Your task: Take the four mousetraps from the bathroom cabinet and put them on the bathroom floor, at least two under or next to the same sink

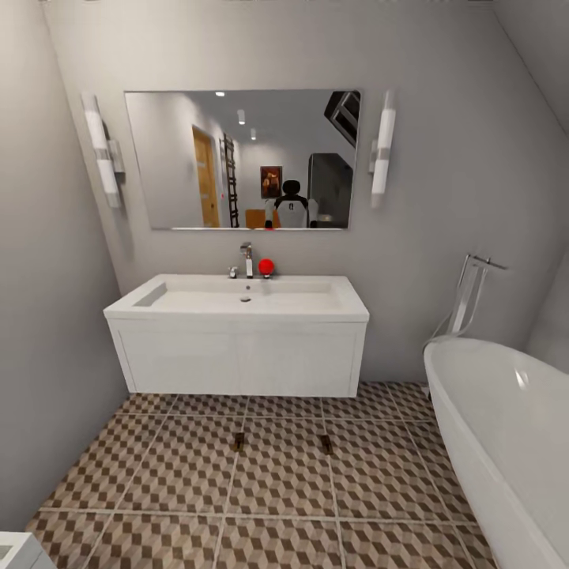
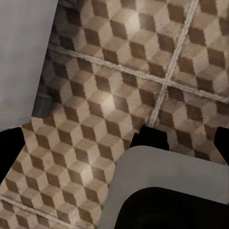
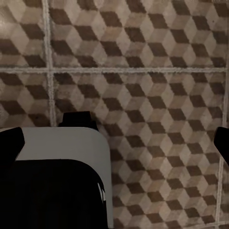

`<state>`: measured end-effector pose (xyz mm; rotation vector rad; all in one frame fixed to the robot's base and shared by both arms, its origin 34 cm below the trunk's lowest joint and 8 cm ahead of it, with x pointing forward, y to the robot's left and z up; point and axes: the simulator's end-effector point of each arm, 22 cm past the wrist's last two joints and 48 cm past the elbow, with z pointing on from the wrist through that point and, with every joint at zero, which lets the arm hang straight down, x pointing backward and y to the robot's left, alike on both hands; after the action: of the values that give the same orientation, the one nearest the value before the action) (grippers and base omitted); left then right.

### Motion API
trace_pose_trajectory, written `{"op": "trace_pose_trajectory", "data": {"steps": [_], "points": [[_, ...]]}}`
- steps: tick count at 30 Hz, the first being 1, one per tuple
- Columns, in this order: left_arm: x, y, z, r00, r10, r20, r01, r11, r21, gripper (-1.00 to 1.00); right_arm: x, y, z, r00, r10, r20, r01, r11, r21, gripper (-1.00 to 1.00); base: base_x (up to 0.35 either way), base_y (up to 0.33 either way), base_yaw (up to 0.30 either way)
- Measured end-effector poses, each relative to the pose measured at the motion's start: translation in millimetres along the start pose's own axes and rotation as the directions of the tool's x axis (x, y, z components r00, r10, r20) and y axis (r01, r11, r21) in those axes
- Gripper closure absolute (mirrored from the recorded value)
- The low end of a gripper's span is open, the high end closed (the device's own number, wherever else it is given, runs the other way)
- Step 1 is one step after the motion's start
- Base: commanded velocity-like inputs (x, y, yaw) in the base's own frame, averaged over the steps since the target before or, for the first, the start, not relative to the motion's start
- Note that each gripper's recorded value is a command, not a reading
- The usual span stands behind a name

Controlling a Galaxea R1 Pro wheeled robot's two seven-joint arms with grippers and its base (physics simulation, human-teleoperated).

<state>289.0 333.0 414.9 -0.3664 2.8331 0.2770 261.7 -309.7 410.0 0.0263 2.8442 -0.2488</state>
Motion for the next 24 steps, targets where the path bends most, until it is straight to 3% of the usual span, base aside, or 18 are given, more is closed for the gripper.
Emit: {"op": "trace_pose_trajectory", "data": {"steps": [11, 24], "points": [[-9, 1, -15.5, 1.0, -0.008, 0.02, 0.008, 1.0, 0.001, -1.0, -6, -1, -15.2, 1.0, 0.001, 0.0, -0.001, 1.0, -0.003, -1.0, 0.0, 0.0, 0.029], [-10, -10, -17.2, 1.0, -0.011, 0.024, 0.01, 1.0, 0.015, -1.0, -3, -2, -16.2, 1.0, 0.002, 0.006, -0.002, 1.0, -0.006, -1.0, 0.0, 0.0, 0.226]]}}
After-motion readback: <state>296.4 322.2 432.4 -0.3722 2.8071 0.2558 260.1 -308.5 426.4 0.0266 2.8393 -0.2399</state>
